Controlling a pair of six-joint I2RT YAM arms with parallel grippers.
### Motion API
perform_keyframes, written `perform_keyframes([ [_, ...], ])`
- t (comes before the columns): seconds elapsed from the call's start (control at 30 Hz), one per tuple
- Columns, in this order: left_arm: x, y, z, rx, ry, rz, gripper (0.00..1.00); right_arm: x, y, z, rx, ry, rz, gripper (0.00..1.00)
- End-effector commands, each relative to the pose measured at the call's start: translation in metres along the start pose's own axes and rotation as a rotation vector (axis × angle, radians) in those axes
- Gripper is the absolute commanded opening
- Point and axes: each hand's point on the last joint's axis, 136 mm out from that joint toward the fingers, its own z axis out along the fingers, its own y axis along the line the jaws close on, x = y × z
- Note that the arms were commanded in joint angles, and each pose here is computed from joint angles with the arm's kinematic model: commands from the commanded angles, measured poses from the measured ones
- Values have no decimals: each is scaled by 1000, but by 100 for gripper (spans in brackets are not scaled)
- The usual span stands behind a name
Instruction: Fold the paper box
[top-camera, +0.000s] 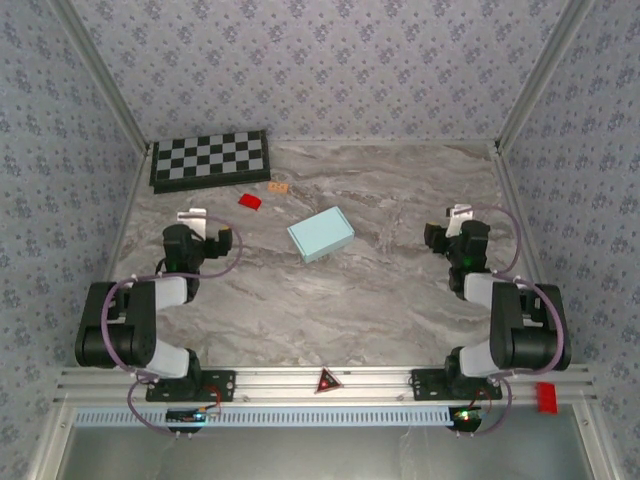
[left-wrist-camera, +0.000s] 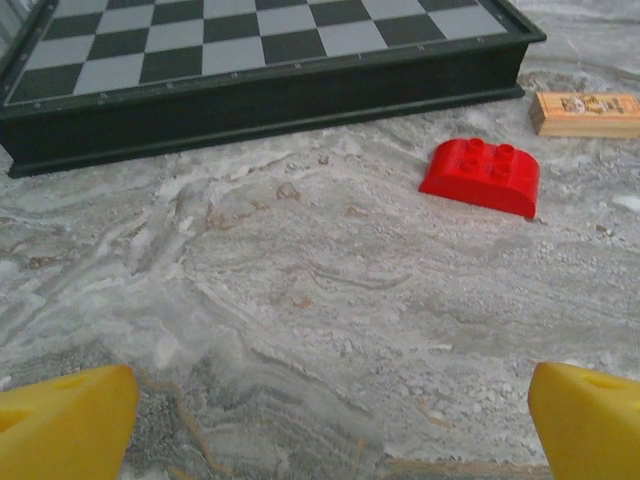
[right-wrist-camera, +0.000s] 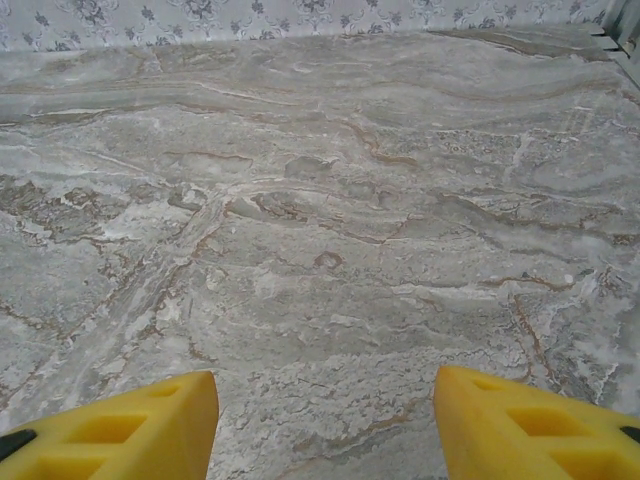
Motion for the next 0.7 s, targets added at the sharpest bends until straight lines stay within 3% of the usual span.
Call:
perform_keyframes([
  [0.0, -4, 4, 3, -4, -61, -27, 100, 0, 2, 4, -27, -41, -15, 61],
  [0.3, 2, 22, 11, -99, -16, -74, 100, 9, -2, 8, 9, -45, -30, 63],
  [0.4, 2, 23, 11, -105, -19, -74, 100, 9, -2, 9, 26, -42, -37, 73],
  [0.47, 2, 23, 11, -105, -20, -76, 100, 8, -5, 10, 49, -42, -34, 100],
  [0.67, 2, 23, 10, -105, -20, -74, 100, 9, -6, 10, 60, -38, -35, 100],
])
